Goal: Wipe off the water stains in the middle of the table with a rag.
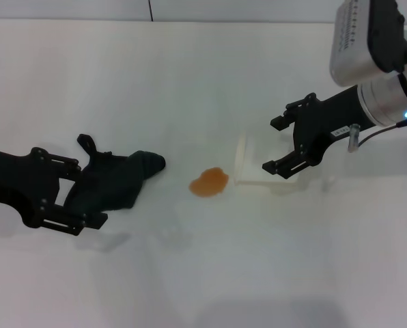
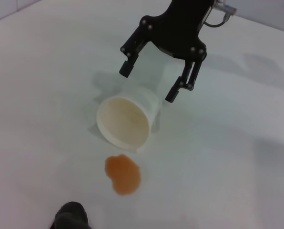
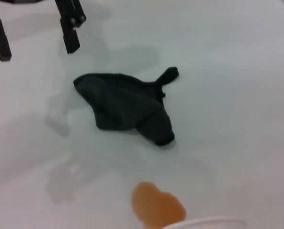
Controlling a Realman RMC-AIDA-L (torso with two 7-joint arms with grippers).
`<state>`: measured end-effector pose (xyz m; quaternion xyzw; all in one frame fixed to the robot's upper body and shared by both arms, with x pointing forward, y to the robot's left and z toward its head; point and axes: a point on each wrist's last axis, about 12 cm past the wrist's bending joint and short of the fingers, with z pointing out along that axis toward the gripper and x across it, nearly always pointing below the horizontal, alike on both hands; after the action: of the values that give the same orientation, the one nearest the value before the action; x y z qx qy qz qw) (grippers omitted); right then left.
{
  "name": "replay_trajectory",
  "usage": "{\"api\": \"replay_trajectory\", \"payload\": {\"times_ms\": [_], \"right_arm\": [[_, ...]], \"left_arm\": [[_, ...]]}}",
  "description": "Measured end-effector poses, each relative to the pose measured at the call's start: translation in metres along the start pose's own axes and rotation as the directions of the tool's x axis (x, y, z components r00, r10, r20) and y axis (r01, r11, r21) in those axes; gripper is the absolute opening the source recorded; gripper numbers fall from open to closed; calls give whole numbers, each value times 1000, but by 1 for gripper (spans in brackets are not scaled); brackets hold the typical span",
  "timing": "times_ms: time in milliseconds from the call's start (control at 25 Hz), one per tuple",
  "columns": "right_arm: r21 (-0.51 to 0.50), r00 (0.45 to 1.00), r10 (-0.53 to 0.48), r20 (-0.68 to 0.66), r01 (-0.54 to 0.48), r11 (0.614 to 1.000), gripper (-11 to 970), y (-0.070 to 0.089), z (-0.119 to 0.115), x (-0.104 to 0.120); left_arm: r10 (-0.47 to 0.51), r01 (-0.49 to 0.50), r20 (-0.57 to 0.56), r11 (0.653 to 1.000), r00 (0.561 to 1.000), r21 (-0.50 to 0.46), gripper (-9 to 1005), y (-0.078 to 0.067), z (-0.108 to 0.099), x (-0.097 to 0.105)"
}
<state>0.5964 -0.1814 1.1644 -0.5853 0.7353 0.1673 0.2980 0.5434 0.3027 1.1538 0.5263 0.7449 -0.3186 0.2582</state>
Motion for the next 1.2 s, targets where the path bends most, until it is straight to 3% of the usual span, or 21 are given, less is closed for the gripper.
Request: {"api": "replay_trajectory", "payload": {"times_ms": [560, 1200], "right_arm": [[-8, 997, -10, -80, 9, 1000, 847, -2, 23, 5], [-50, 991, -35, -132, 29, 998, 845, 0, 46, -7]], "left_arm": [[4, -4, 7, 1000, 1000, 6, 735, -1, 4, -3], [8, -8, 15, 1000, 1000, 13, 729, -2, 8, -4]]}}
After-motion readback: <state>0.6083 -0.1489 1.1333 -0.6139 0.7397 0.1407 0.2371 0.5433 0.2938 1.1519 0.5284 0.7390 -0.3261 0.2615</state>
